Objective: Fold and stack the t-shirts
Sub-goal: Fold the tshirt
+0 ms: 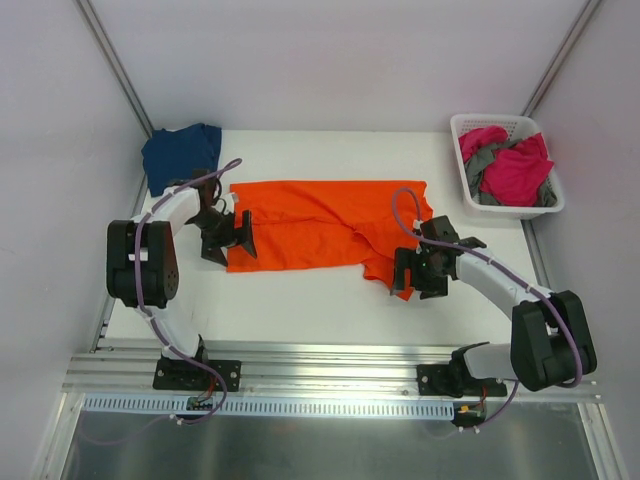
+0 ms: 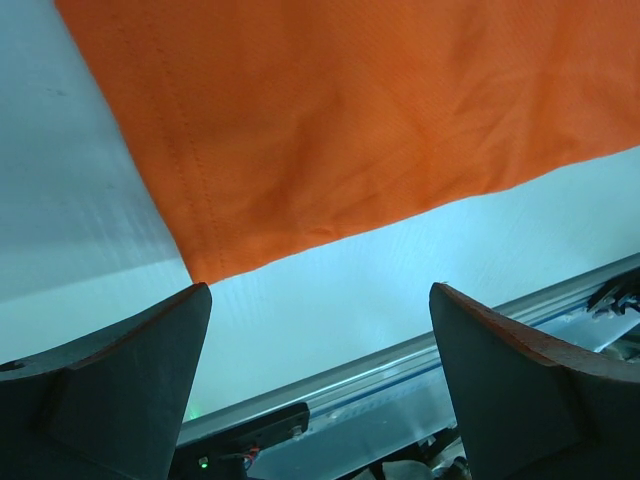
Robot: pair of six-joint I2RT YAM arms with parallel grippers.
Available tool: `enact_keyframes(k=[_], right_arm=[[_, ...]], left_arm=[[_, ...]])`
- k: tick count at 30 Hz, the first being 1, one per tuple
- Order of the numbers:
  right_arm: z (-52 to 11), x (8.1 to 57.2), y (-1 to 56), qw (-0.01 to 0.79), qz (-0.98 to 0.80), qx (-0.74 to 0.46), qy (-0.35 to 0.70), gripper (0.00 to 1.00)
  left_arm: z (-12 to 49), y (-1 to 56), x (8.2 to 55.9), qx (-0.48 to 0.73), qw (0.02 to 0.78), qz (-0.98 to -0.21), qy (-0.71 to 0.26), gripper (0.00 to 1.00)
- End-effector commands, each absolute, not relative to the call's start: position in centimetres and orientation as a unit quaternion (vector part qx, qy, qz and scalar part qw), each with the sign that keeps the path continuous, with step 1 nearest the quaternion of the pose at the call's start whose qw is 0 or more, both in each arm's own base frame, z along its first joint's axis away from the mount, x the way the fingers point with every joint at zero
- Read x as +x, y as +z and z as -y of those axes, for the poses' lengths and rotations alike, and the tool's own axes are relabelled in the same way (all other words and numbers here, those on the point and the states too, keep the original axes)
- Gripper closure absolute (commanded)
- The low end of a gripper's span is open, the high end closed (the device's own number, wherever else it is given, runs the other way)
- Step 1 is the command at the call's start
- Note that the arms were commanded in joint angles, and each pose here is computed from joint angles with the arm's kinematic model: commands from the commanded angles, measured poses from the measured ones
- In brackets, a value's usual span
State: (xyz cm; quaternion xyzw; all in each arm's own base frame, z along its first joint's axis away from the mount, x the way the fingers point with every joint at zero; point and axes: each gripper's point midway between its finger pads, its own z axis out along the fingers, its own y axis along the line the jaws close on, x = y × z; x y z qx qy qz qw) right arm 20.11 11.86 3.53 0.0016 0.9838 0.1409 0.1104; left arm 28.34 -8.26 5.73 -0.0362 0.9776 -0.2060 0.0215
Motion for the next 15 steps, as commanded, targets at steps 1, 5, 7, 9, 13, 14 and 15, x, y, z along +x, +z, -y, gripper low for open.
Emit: enact_keyframes(k=[1, 5, 7, 9, 13, 14, 15], right_arm=[[-12.6, 21.6, 4.7, 0.141, -0.978, 0.006, 0.154, 0.14], [-12.8, 21.7, 4.5, 0.14, -0.978, 0.006, 0.157, 0.18], [-12.7, 21.6, 4.2, 0.136, -0.979, 0.006, 0.154, 0.21], [-12.7, 21.8, 4.1, 0.138, -0.979, 0.007, 0.153, 0.25], [-12.9, 21.9, 3.6, 0.13, -0.979, 0.008, 0.156, 0.32], [-13.0, 22.0, 3.5, 0.127, -0.979, 0.007, 0.158, 0.34], [-13.1, 22.1, 3.4, 0.125, -0.979, 0.007, 0.158, 0.34]], left_arm=[[8.0, 6.2, 29.6, -0.048, 0.029, -0.975, -0.217, 0.08], [7.5, 5.8, 30.0, -0.061, 0.025, -0.974, -0.218, 0.08], [7.4, 5.5, 30.0, -0.064, 0.02, -0.974, -0.218, 0.08], [7.1, 5.2, 30.2, -0.071, 0.016, -0.973, -0.218, 0.08], [7.0, 5.2, 30.9, -0.077, 0.018, -0.971, -0.224, 0.07], [6.9, 5.2, 30.9, -0.079, 0.017, -0.971, -0.225, 0.07], [7.0, 5.2, 31.2, -0.081, 0.017, -0.97, -0.227, 0.07]])
